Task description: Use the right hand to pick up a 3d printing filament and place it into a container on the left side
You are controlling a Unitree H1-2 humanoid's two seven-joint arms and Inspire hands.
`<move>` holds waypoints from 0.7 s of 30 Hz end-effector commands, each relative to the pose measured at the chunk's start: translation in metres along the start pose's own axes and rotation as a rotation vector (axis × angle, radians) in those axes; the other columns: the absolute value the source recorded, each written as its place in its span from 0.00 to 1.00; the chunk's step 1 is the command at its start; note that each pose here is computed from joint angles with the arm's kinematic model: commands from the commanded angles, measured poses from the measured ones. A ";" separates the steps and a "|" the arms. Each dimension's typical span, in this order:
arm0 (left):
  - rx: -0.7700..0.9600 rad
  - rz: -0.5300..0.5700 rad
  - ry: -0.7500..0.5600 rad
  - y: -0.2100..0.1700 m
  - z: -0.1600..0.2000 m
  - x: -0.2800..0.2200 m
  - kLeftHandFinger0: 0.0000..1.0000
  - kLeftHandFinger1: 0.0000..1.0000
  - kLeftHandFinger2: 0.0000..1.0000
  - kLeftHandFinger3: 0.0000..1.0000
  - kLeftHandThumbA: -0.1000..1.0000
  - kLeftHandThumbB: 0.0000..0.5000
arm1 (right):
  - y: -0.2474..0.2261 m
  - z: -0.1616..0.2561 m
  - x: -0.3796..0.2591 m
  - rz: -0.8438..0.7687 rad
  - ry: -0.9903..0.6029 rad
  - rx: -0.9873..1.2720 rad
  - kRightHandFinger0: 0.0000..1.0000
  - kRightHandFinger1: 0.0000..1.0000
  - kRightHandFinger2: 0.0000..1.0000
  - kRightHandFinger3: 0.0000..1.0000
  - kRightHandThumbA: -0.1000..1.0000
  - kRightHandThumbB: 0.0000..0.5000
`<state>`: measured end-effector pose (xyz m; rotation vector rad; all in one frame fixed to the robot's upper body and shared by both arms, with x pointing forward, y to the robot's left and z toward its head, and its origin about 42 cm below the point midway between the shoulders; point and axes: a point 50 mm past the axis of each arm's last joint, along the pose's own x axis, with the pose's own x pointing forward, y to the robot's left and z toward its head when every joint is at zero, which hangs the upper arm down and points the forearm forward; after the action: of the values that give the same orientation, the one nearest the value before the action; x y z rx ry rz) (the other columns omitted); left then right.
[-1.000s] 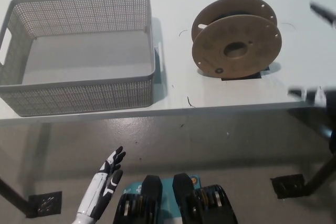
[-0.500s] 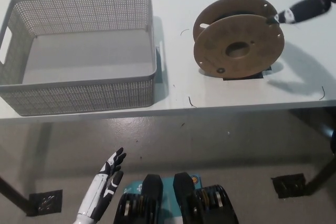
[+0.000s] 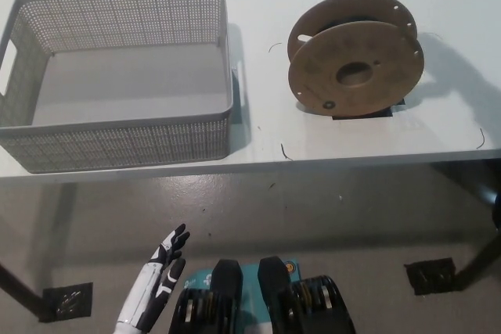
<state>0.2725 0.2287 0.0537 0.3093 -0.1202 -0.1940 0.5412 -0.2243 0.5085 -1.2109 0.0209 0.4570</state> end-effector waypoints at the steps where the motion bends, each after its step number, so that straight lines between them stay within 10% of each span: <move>1: 0.019 -0.023 -0.049 0.001 0.005 0.000 1.00 1.00 1.00 1.00 1.00 0.35 | -0.061 0.041 -0.023 0.048 0.018 -0.071 1.00 1.00 1.00 1.00 1.00 0.98; 6: 0.018 -0.028 -0.035 -0.001 0.003 -0.005 1.00 1.00 1.00 1.00 1.00 0.27 | -0.073 0.055 -0.015 0.155 -0.058 -0.053 1.00 1.00 1.00 1.00 1.00 0.61; 21: 0.010 -0.028 -0.039 -0.001 0.001 -0.008 1.00 1.00 1.00 1.00 0.76 0.15 | -0.057 0.093 0.026 0.261 0.078 -0.082 1.00 1.00 1.00 1.00 1.00 0.69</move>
<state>0.2660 0.2279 0.0475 0.3125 -0.1016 -0.2149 0.5741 -0.1694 0.5399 -1.2135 0.3213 0.6684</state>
